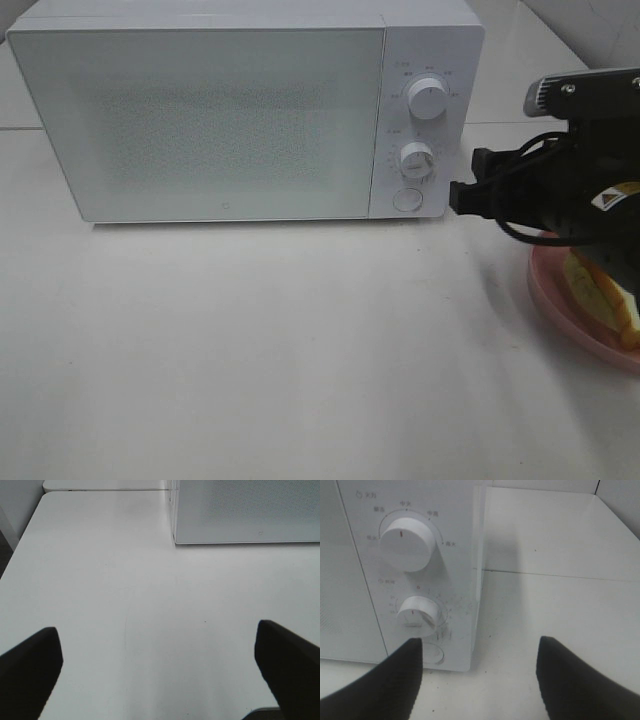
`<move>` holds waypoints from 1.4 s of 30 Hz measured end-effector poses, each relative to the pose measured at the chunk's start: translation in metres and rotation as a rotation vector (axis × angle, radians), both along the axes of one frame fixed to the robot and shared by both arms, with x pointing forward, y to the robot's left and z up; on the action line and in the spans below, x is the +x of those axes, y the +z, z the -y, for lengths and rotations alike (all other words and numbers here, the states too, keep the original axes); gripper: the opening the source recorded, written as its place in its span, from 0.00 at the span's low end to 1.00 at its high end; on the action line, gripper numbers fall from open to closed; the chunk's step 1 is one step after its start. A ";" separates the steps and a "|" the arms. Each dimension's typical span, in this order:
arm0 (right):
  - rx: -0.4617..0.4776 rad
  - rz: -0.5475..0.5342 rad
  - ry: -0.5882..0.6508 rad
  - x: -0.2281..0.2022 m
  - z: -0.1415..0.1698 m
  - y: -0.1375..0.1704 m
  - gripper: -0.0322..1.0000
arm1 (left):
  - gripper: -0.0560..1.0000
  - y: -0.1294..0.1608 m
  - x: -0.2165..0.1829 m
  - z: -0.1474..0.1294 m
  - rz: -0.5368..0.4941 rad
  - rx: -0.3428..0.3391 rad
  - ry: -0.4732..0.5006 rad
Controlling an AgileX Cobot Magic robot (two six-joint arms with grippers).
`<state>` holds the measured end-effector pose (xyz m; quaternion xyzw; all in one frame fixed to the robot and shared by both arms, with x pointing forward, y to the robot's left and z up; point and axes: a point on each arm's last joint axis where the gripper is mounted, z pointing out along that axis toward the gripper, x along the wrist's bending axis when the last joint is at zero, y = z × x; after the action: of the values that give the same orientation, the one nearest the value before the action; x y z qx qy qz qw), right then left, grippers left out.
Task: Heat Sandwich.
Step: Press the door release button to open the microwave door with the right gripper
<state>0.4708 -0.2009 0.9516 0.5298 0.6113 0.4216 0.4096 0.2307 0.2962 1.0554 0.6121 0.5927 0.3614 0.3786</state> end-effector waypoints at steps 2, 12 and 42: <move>-0.007 -0.011 0.000 -0.002 -0.007 -0.007 0.67 | 0.99 0.000 0.000 0.000 0.000 0.000 0.000; -0.031 -0.082 -0.001 -0.013 -0.029 -0.031 0.77 | 0.99 0.000 0.000 0.000 0.000 0.000 0.000; 0.694 -0.244 -0.286 -0.020 -0.034 -0.039 0.76 | 0.99 0.000 0.000 0.000 0.000 0.000 0.000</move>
<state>0.4511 -0.1670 0.9126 0.7629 0.3967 0.4757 0.1853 0.2307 0.2962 1.0554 0.6121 0.5927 0.3614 0.3786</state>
